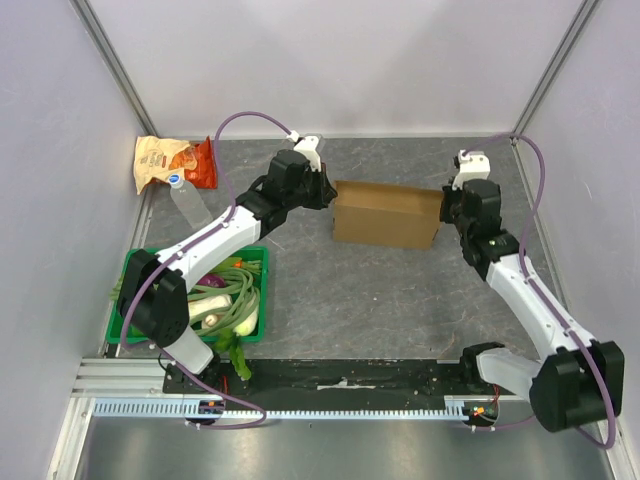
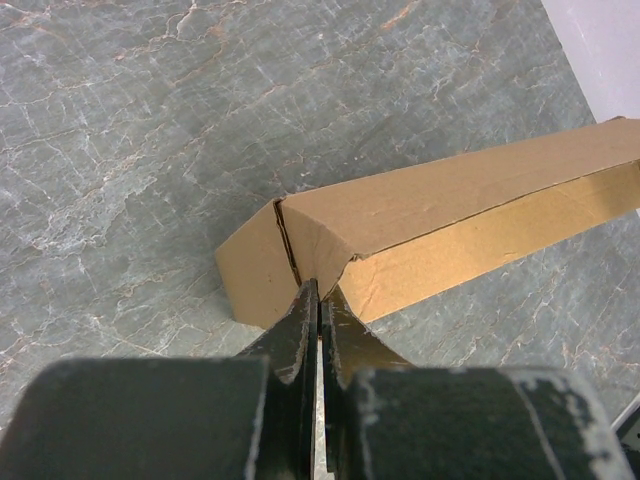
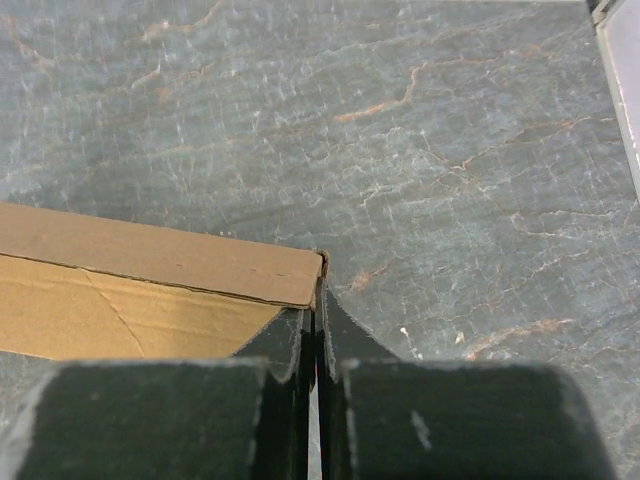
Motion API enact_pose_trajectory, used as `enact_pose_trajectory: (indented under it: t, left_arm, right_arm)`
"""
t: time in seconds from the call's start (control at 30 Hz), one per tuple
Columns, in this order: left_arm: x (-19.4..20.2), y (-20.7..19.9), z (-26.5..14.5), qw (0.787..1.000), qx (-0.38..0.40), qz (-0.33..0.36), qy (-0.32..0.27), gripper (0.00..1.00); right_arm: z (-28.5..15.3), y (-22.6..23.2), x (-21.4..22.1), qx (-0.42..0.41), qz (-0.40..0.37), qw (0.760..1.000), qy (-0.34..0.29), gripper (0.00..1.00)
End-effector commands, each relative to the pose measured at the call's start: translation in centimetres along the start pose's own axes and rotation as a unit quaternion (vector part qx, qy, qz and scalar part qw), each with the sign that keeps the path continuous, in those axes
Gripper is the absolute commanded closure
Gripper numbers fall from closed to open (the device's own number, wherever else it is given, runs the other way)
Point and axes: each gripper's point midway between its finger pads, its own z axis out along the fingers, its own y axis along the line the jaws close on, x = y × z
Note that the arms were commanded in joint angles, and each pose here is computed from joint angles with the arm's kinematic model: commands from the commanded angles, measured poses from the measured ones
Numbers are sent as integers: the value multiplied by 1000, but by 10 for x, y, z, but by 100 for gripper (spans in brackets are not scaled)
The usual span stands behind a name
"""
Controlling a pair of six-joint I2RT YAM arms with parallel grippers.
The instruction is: Fold the paper box
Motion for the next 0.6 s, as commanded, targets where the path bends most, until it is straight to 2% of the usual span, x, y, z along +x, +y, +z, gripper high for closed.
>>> enact_pose_trajectory:
  t: [0.0, 0.2, 0.4, 0.53, 0.57]
  left_arm:
    - [16, 1, 5, 1000, -6, -5, 11, 98]
    - [28, 4, 7, 1000, -12, -5, 8, 98]
    - [17, -2, 4, 1000, -6, 0, 3, 98]
    - [0, -12, -9, 1000, 12, 1, -12, 70]
    - [-3, -14, -11, 1000, 14, 5, -16, 67]
  right_arm:
    - [-8, 0, 9, 14, 40, 998, -49, 100]
    - [-14, 3, 18, 10, 61, 995, -83, 100]
    - [-15, 8, -2, 3, 62, 996, -59, 100]
    - [-17, 2, -5, 15, 37, 997, -62, 100]
    - [-16, 1, -7, 16, 28, 998, -61, 100]
